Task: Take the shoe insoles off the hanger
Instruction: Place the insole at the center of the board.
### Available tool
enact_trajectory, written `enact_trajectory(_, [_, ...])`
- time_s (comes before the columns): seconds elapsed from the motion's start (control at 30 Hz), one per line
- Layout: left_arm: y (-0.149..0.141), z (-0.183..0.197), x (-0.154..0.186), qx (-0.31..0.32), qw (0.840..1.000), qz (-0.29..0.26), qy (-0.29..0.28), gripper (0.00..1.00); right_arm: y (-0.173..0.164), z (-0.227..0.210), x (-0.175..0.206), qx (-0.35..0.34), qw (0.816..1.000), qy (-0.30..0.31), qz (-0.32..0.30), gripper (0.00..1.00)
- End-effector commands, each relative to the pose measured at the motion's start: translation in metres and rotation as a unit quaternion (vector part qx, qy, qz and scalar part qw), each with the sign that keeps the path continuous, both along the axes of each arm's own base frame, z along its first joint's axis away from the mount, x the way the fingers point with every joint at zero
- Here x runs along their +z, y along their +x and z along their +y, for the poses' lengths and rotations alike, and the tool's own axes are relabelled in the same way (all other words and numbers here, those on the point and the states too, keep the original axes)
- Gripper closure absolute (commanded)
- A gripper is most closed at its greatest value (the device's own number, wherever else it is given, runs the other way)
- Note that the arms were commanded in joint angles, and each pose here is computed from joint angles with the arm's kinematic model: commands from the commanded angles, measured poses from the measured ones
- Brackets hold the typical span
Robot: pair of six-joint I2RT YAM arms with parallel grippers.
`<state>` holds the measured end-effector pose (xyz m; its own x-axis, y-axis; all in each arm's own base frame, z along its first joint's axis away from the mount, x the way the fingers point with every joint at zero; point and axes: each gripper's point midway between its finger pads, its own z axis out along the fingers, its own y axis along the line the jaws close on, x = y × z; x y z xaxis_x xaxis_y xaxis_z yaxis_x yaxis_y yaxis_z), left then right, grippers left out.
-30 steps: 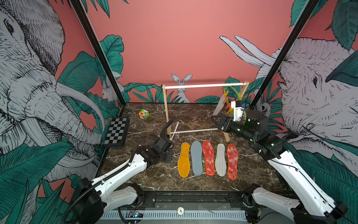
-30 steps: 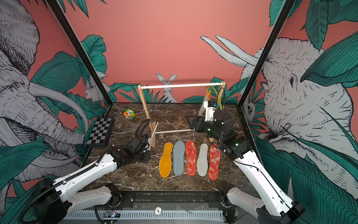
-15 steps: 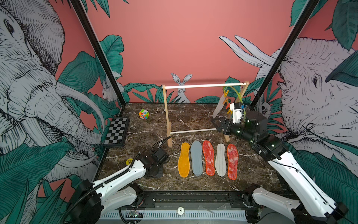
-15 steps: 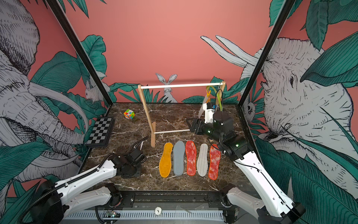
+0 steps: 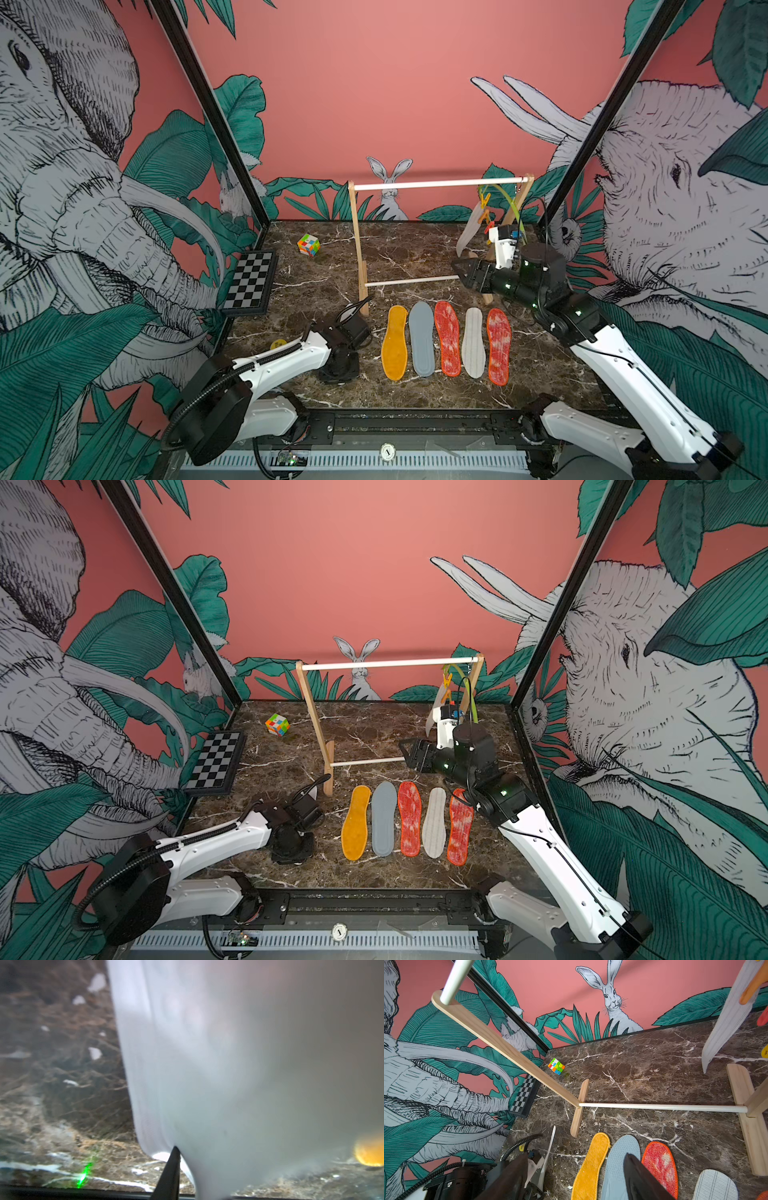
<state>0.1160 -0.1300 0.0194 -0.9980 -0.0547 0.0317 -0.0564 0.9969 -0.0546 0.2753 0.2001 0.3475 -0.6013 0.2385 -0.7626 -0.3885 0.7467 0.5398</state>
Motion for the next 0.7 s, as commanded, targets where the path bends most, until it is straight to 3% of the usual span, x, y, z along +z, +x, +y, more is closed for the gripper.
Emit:
enact_trajectory(0.0, [-0.005, -0.009, 0.0, 0.007, 1.0, 0.018, -0.019, 0.69, 0.0, -0.003, 0.011, -0.007, 1.0, 0.008, -0.022, 0.28])
enact_trajectory(0.27, [-0.003, -0.015, 0.009, 0.006, 0.999, 0.004, -0.049, 0.54, 0.0, 0.001, 0.02, -0.001, 0.999, 0.02, -0.03, 0.27])
enact_trajectory(0.43, [0.005, -0.023, 0.035, -0.014, 0.997, -0.023, -0.073, 0.47, -0.006, 0.011, 0.044, 0.035, 0.998, 0.04, -0.045, 0.24])
enact_trajectory(0.67, [0.043, -0.043, 0.103, -0.073, 0.982, -0.135, -0.111, 0.37, -0.027, 0.0, 0.112, 0.053, 0.991, 0.029, -0.122, 0.19])
